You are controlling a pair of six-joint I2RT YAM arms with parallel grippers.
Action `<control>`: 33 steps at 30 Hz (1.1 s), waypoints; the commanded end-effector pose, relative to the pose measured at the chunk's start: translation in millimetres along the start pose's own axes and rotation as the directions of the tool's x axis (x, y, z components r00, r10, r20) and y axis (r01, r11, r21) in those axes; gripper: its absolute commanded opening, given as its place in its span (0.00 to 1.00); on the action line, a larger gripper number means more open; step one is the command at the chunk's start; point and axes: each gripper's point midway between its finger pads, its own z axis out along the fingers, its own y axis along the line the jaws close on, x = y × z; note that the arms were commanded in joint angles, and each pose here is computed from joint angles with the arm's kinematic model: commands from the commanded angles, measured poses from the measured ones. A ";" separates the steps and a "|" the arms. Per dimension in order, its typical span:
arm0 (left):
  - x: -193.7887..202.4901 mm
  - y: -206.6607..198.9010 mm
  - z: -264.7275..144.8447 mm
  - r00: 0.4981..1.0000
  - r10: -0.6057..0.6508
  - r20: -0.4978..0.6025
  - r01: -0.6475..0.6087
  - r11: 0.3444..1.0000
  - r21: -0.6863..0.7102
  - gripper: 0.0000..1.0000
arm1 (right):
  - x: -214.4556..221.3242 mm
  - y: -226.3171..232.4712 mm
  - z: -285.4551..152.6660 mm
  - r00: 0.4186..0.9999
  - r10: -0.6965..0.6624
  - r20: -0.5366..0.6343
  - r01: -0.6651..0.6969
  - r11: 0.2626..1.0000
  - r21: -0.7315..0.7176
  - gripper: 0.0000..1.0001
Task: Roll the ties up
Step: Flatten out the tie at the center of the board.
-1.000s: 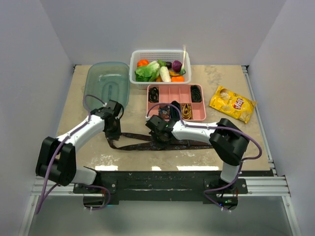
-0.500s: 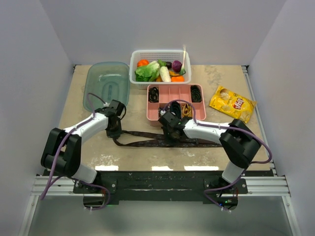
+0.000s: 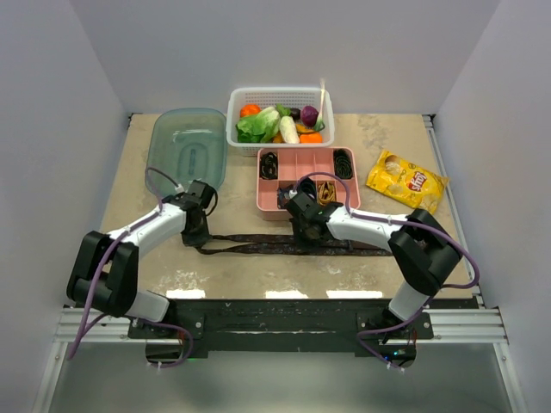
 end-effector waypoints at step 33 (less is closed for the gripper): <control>-58.1 -19.1 -75.6 0.955 -0.139 0.261 0.070 0.964 0.257 0.27 | -20.0 77.6 -35.5 0.952 -0.303 0.050 0.306 0.951 -0.051 0.00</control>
